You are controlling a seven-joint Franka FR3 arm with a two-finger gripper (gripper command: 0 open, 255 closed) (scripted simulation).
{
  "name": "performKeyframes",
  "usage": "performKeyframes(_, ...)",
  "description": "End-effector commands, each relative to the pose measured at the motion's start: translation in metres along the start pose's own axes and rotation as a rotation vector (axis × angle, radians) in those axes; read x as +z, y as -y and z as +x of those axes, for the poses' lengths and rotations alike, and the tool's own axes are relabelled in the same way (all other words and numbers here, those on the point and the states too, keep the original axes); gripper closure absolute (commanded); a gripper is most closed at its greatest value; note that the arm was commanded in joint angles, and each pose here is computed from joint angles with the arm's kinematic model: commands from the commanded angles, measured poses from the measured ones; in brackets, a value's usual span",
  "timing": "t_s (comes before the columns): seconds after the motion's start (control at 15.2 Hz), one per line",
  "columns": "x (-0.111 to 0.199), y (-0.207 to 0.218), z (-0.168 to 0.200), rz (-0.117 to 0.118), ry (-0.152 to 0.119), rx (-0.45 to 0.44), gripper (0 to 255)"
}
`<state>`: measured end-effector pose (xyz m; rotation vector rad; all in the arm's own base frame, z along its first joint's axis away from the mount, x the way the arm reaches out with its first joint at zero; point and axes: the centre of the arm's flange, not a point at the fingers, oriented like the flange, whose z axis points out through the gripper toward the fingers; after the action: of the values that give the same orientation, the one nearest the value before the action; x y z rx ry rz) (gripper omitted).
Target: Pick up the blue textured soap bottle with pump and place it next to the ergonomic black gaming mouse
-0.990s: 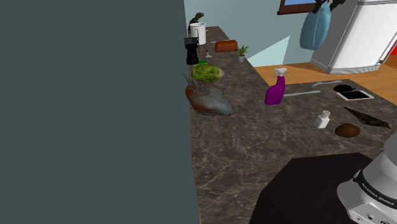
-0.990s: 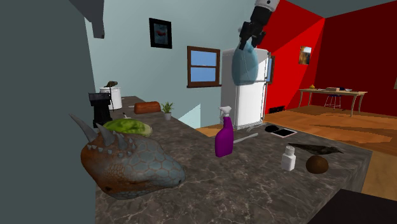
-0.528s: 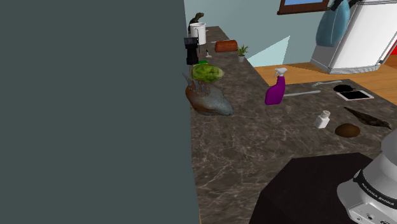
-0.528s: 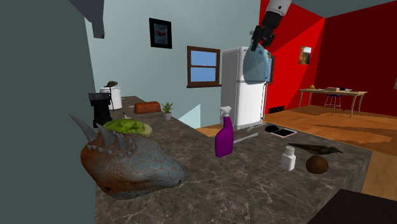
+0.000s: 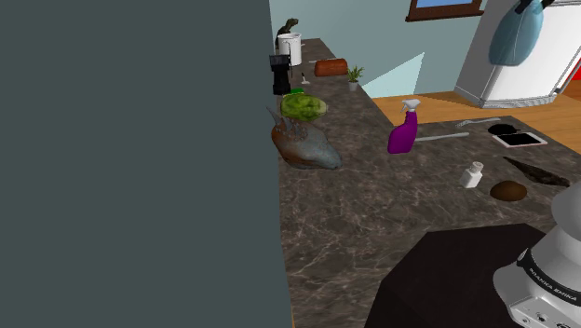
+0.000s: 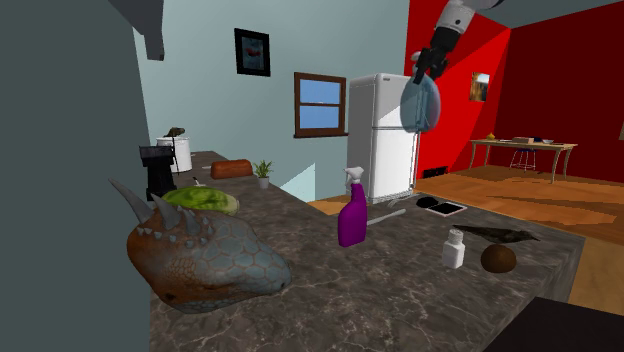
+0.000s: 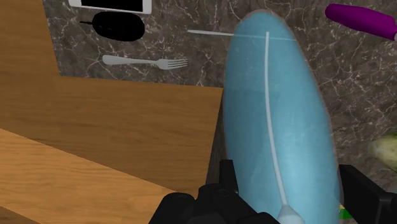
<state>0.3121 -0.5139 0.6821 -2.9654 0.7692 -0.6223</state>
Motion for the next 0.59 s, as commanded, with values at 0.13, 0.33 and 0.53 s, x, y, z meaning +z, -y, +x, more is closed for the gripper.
performKeyframes(0.13, 0.012, -0.012, -0.004, 0.000, -0.001, -0.003, 255)
performKeyframes(0.33, 0.027, -0.014, -0.010, 0.000, -0.001, -0.003, 255)
performKeyframes(0.53, 0.042, -0.015, -0.016, 0.000, -0.001, -0.003, 255)
